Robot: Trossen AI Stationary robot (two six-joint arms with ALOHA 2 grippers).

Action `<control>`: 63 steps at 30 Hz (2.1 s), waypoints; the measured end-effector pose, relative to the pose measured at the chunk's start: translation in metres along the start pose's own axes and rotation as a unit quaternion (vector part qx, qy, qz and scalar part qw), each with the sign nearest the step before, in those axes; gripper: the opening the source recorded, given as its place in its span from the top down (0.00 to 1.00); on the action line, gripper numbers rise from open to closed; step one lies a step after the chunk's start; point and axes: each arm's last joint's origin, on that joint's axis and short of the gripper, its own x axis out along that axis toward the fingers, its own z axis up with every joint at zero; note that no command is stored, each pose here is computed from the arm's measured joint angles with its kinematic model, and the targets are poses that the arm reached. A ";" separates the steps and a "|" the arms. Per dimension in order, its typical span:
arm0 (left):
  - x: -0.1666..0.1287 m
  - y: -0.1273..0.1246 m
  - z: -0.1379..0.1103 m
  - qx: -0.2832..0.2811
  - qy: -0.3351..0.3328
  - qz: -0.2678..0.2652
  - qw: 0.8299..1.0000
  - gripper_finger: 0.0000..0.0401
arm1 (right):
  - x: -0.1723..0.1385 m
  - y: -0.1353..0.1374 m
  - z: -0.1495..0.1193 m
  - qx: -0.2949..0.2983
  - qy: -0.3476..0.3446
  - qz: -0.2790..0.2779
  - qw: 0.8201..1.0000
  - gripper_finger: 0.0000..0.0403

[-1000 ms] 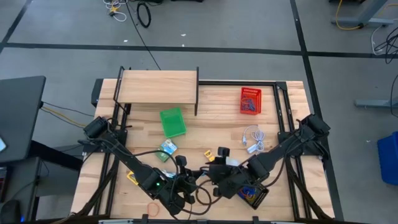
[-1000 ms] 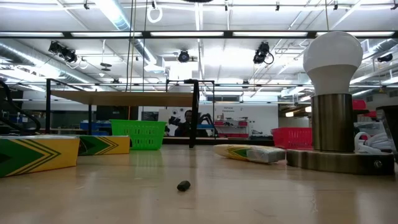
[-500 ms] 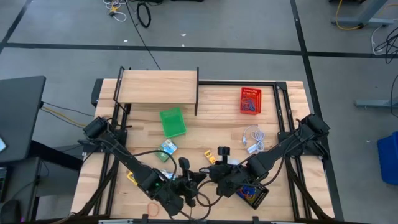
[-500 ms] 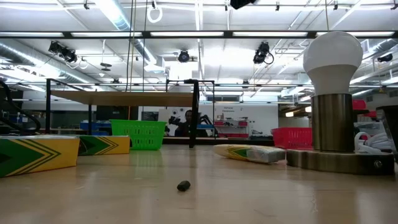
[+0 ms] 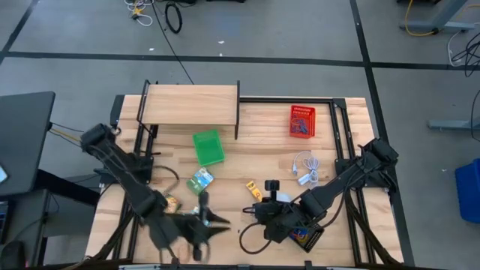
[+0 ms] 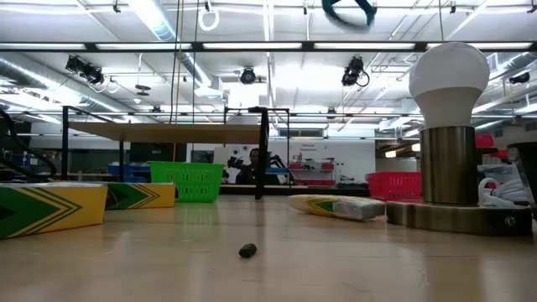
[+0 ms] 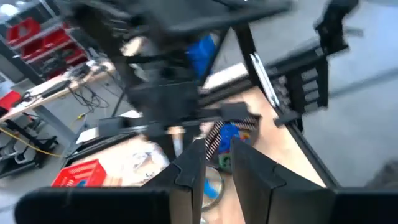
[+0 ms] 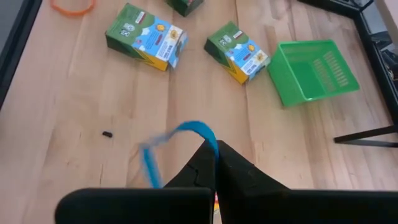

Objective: Pick & Place Office Desk Supplies
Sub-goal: Put the blue rubber band into the red basket

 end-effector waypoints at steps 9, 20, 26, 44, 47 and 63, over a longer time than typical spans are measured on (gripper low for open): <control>-0.054 0.057 -0.089 -0.133 -0.080 0.029 0.987 0.79 | -0.003 -0.011 0.000 -0.014 0.002 -0.040 0.999 1.00; -0.066 0.075 -0.173 -0.193 -0.161 0.033 0.967 0.79 | -0.012 -0.084 -0.012 0.009 0.092 -0.188 0.978 1.00; -0.064 0.074 -0.181 -0.183 -0.140 0.031 0.972 0.79 | -0.010 -0.128 -0.020 0.030 0.150 -0.259 0.954 1.00; -0.063 0.073 -0.182 -0.157 -0.134 0.027 0.978 0.79 | 0.013 -0.249 -0.140 0.187 0.159 -0.254 0.936 1.00; -0.063 0.073 -0.182 -0.157 -0.134 0.027 0.978 0.79 | 0.017 -0.267 -0.160 0.202 0.178 -0.273 0.923 1.00; -0.050 0.081 -0.198 -0.186 -0.072 0.026 0.980 0.79 | 0.037 -0.327 -0.241 0.290 0.211 -0.306 0.882 1.00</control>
